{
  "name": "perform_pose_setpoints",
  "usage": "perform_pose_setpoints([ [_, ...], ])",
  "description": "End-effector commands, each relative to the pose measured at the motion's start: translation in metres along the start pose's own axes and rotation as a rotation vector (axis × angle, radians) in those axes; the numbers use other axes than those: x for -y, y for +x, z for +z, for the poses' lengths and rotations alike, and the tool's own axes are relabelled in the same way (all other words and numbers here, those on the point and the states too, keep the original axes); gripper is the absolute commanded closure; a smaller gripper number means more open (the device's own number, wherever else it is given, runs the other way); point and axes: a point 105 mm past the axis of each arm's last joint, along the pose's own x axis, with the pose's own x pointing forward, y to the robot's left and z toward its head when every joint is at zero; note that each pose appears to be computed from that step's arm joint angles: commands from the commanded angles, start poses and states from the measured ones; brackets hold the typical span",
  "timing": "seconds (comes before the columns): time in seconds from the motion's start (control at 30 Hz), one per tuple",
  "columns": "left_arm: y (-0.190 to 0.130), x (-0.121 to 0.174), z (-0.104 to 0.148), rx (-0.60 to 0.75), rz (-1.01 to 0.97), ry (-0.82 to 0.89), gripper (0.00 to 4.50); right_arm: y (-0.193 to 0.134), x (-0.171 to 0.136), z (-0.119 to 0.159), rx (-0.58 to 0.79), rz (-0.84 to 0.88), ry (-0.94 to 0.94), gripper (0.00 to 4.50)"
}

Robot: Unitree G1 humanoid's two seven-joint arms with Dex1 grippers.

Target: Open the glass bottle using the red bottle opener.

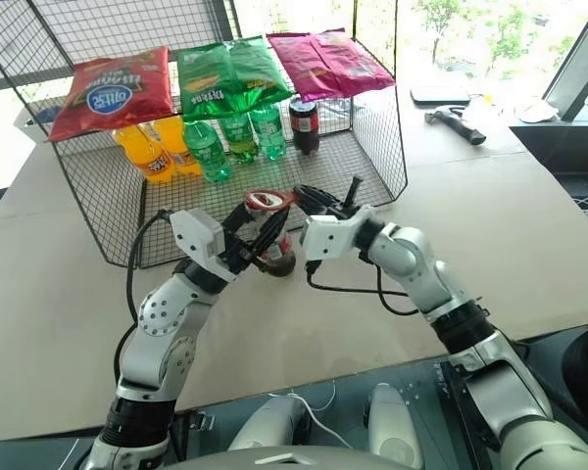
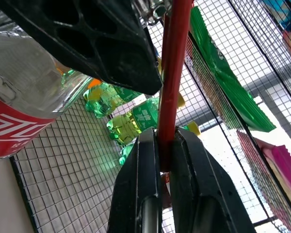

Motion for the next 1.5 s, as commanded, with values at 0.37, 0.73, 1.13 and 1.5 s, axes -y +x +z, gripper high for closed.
perform_pose_setpoints([
  [0.37,-0.002,0.001,-0.025,-0.1,0.012,-0.019,2.97,0.012,-0.044,0.012,0.121,0.126,-0.044,4.5],
  [0.73,-0.004,0.001,-0.032,-0.128,0.026,-0.033,2.97,0.01,0.008,0.007,0.193,0.022,-0.282,4.5],
  [1.13,-0.004,0.005,-0.037,-0.138,0.027,-0.056,2.97,0.014,0.055,0.004,0.236,-0.09,-0.492,4.5],
  [1.5,-0.006,0.006,-0.04,-0.151,0.026,-0.068,2.97,0.011,0.084,0.009,0.252,-0.235,-0.63,4.5],
])
